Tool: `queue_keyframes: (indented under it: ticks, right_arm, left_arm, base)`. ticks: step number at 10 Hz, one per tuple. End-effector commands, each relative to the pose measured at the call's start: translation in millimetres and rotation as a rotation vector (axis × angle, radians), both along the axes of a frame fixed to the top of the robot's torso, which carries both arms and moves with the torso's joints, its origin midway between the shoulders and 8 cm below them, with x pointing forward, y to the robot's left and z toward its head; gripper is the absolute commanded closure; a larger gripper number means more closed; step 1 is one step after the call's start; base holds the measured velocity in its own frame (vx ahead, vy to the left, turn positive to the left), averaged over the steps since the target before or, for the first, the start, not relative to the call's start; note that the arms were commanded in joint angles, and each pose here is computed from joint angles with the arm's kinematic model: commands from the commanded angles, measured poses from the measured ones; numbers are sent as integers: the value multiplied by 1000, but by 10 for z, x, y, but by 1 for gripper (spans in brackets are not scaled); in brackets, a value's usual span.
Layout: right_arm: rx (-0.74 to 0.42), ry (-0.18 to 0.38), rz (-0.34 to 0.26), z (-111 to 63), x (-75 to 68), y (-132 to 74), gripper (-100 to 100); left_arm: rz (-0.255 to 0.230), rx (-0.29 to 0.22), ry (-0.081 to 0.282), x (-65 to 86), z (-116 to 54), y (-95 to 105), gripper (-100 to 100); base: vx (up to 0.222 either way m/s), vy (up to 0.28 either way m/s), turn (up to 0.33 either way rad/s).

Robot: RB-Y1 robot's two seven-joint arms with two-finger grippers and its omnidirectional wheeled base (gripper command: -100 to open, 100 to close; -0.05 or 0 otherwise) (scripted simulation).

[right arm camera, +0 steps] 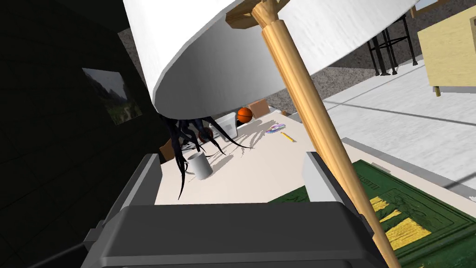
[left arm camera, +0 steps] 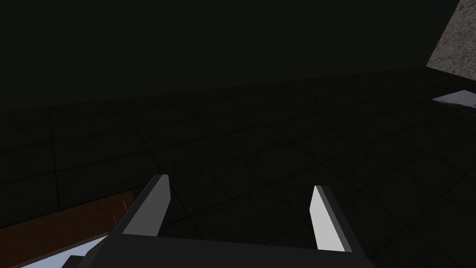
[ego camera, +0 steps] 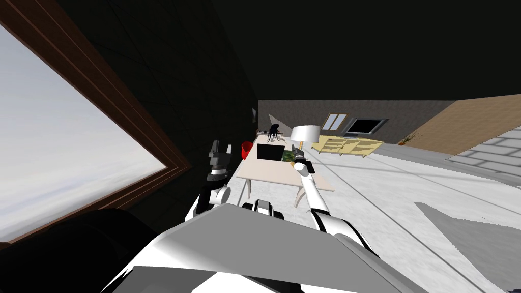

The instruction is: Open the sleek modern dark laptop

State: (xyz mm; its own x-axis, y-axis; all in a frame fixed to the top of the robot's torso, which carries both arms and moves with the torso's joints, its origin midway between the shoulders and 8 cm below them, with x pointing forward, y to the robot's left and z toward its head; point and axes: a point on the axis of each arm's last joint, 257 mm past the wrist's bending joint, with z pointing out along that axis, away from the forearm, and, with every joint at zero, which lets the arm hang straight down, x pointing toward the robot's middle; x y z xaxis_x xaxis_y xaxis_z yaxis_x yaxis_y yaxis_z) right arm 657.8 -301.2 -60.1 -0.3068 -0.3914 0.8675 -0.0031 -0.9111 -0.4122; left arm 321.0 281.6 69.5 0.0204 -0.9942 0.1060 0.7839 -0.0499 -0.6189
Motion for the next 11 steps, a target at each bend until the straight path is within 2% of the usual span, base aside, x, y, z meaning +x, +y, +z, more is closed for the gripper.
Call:
queue_keyframes:
  ticks: [1,2,3,4,7,8,11]
  right_arm:
    - [107,28,43,-84,149,90,-100]
    - [122,30,46,-106,152,87,-100]
    - [179,47,69,-150,236,149,-100]
    - [188,46,71,-150,236,149,-100]
    - [307,78,115,-243,379,291,-100]
    - [309,78,116,-243,379,291,-100]
    - [459,127,172,-376,534,540,-100]
  left_arm:
    - [0,0,0,0,0,0,0]
    - [0,0,0,0,0,0,0]
    - [0,0,0,0,0,0,0]
    - [0,0,0,0,0,0,0]
    - [0,0,0,0,0,0,0]
    - [0,0,0,0,0,0,0]
    - [0,0,0,0,0,0,0]
  base:
    - [-4,-22,21]
    - [-7,-20,15]
    - [-15,-22,15]
    - [-14,-18,16]
    - [-13,-18,13]
    - [-13,-15,10]
    - [-19,-16,16]
